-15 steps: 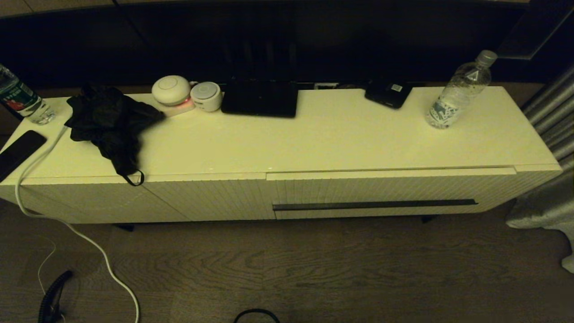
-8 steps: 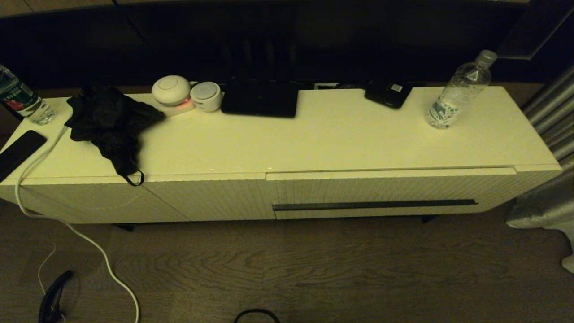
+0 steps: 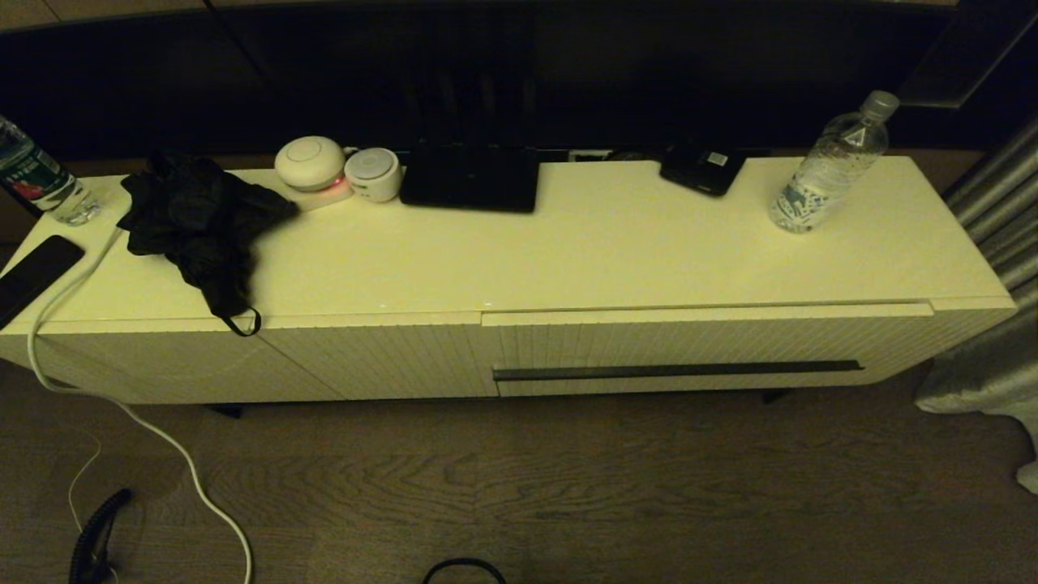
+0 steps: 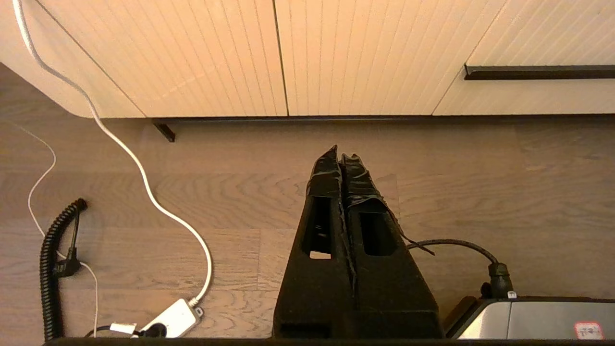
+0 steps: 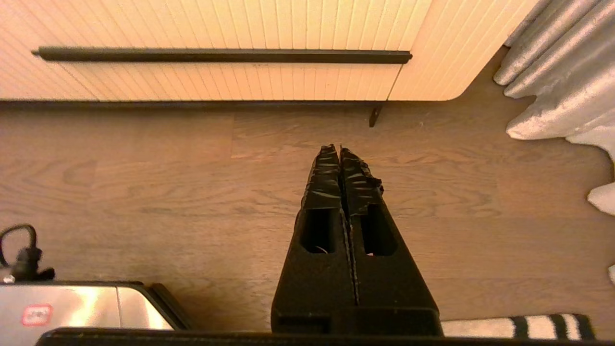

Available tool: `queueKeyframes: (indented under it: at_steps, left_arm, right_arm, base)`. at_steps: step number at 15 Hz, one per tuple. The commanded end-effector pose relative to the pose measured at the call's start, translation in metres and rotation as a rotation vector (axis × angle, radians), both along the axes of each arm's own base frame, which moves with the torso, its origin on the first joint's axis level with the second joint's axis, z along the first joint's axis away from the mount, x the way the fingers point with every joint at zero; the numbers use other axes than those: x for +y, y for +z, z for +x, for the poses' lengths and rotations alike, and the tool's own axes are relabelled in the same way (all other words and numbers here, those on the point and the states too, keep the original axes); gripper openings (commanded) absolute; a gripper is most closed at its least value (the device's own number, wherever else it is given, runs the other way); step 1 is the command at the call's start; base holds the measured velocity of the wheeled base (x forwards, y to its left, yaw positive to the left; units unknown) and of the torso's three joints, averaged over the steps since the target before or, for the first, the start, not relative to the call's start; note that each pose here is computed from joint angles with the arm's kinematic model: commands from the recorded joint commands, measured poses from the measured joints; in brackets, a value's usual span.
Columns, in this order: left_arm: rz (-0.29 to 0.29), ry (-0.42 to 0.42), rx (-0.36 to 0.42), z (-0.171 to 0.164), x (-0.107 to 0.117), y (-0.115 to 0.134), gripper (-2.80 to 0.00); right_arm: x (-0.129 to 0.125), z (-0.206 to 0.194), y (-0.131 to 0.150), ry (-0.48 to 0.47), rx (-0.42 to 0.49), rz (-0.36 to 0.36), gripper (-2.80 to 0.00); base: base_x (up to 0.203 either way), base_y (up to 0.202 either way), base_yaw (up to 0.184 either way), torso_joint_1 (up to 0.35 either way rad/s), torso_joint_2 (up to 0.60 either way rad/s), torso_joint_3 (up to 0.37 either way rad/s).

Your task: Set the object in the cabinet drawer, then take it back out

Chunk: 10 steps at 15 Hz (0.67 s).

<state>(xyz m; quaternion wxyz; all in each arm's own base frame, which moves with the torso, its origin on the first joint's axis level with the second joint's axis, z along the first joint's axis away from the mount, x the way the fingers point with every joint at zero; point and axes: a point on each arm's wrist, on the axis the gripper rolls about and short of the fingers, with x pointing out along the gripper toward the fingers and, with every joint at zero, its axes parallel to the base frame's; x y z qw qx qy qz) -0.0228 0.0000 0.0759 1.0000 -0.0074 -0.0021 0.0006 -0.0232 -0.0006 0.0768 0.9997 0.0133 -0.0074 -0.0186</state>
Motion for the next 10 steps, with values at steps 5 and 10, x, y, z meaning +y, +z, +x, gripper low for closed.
queueKeyframes:
  at_steps: [5,10]
  left_arm:
    - [0.000,0.000,-0.002,-0.0001,0.0000,0.0000,-2.80]
    - [0.000,0.000,0.000,0.0000,0.0000,-0.0004,-2.80]
  right_arm:
    - [0.0000,0.0003,-0.0008,0.001,0.008,0.006,-2.80]
    - [0.0000,0.0003,-0.0008,0.001,0.008,0.006,-2.80]
  base:
    - [0.000,0.000,0.000,0.000,0.00,0.000]
    - [0.000,0.000,0.000,0.000,0.00,0.000]
